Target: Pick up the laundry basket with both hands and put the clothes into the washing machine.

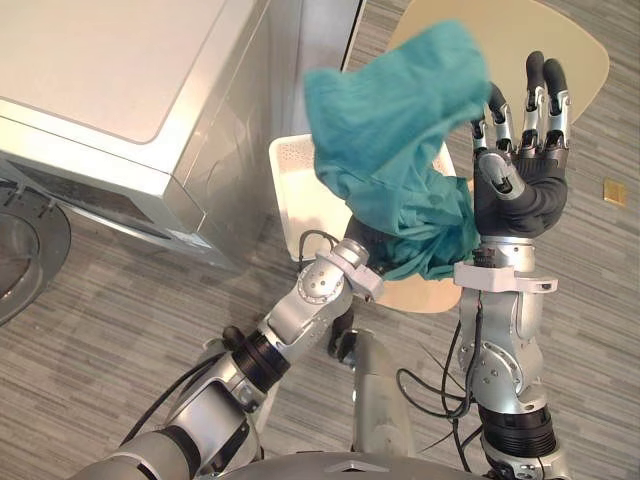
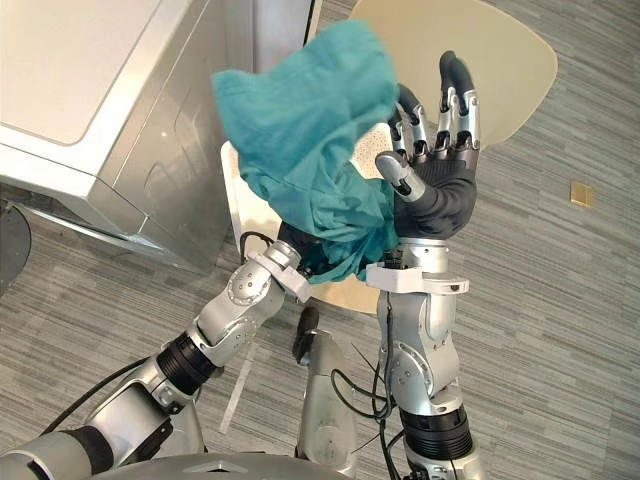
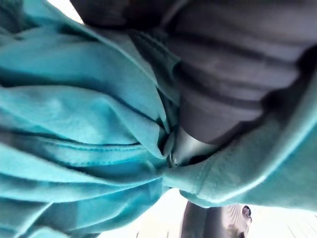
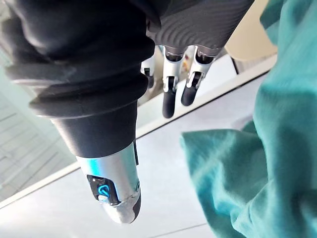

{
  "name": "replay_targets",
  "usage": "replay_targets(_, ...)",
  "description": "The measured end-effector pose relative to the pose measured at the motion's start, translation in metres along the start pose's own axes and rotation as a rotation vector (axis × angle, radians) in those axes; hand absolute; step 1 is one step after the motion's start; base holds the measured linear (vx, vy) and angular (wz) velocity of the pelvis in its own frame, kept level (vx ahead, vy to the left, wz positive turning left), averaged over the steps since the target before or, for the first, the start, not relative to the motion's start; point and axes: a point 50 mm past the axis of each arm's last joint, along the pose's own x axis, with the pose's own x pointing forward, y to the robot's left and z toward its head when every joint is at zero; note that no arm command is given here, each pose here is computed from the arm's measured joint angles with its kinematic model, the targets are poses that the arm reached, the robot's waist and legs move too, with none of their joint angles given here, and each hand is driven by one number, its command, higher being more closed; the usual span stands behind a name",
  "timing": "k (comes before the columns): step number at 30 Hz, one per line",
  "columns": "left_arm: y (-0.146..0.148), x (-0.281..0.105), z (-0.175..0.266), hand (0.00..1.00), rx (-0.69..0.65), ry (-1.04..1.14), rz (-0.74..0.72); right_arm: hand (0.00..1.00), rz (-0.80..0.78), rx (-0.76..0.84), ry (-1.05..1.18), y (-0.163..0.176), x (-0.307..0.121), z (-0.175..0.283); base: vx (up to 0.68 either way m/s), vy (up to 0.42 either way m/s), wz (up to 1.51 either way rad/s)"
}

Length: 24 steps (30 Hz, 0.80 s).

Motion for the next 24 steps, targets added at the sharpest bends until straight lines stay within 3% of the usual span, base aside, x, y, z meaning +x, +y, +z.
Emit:
replay_targets(10,0.012,0.001,0.035,1.0,-0.049,-0.15,0.063,0.0,-0.183,-0.121,0.008,-0.028,-0.025,0.008,0.03,-0.009,-0.09)
replay_targets(17,0.035,-0.007,0.053,1.0,-0.062,-0.249,0.157,0.0,-0.306,-0.304,-0.012,-0.056,-0.038,0.026,0.1,-0.037,-0.06)
replay_targets(22,0.074,-0.046,0.066,1.0,-0.063,-0.337,0.331,0.0,-0.425,-0.45,0.117,-0.092,-0.056,0.021,0.07,-0.035,-0.05)
replay_targets(24,0.093,-0.079,0.073,1.0,-0.026,-0.37,0.423,0.0,-0.45,-0.478,0.174,-0.101,-0.062,0.019,0.04,-0.037,-0.01)
